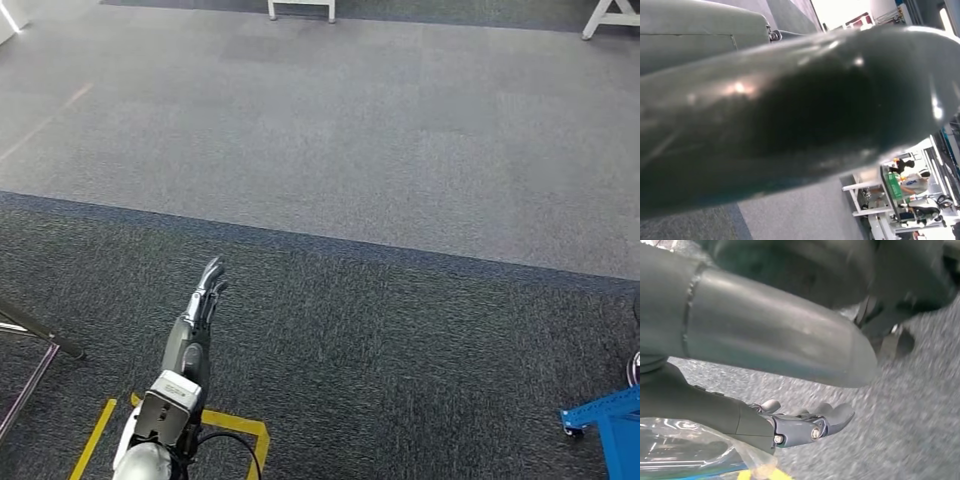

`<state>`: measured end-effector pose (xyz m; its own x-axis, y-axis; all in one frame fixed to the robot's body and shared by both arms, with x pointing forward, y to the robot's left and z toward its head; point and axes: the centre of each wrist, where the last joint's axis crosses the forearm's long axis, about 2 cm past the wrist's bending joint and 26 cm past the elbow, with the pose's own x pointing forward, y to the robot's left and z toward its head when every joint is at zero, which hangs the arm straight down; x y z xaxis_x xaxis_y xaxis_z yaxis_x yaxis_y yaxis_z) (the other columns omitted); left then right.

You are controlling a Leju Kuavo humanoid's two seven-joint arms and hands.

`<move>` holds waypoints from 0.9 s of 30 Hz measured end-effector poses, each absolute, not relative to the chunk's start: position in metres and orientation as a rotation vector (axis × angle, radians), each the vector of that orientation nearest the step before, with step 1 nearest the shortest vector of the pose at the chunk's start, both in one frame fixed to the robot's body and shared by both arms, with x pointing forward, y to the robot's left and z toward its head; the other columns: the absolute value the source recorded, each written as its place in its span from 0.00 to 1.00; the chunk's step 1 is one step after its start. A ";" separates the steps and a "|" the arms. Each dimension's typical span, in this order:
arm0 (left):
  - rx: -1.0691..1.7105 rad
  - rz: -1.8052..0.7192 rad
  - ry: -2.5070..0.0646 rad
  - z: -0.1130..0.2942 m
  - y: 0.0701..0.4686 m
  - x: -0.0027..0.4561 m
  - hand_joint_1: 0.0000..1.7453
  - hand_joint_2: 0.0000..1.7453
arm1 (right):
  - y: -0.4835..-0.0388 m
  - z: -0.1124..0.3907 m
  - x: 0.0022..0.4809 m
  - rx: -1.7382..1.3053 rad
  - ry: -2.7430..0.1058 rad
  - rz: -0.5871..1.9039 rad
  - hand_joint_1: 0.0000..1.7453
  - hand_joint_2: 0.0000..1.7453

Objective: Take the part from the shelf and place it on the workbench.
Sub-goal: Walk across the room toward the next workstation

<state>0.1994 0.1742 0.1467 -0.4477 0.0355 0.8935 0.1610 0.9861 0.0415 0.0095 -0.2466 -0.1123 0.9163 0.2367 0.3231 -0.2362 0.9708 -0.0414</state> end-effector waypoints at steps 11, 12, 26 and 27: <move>-0.061 -0.077 -1.995 0.138 0.192 0.186 0.00 0.00 | -0.254 -0.113 0.010 -0.022 -0.295 0.227 0.00 0.00; -0.056 -0.073 -1.995 0.138 0.193 0.185 0.00 0.00 | -0.255 -0.113 0.011 -0.023 -0.294 0.227 0.00 0.00; -0.011 -0.026 -1.984 0.137 0.201 0.182 0.00 0.00 | -0.266 -0.114 0.011 -0.053 -0.274 0.236 0.00 0.00; -0.008 -0.024 -1.985 0.137 0.201 0.182 0.00 0.00 | -0.266 -0.113 0.012 -0.054 -0.274 0.237 0.00 0.00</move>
<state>0.1820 0.2013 0.1369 -0.4022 -0.0052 0.9155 0.0167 0.9998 0.0130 0.0121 -0.2661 -0.1135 0.9350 0.2391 0.2619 -0.2246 0.9708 -0.0845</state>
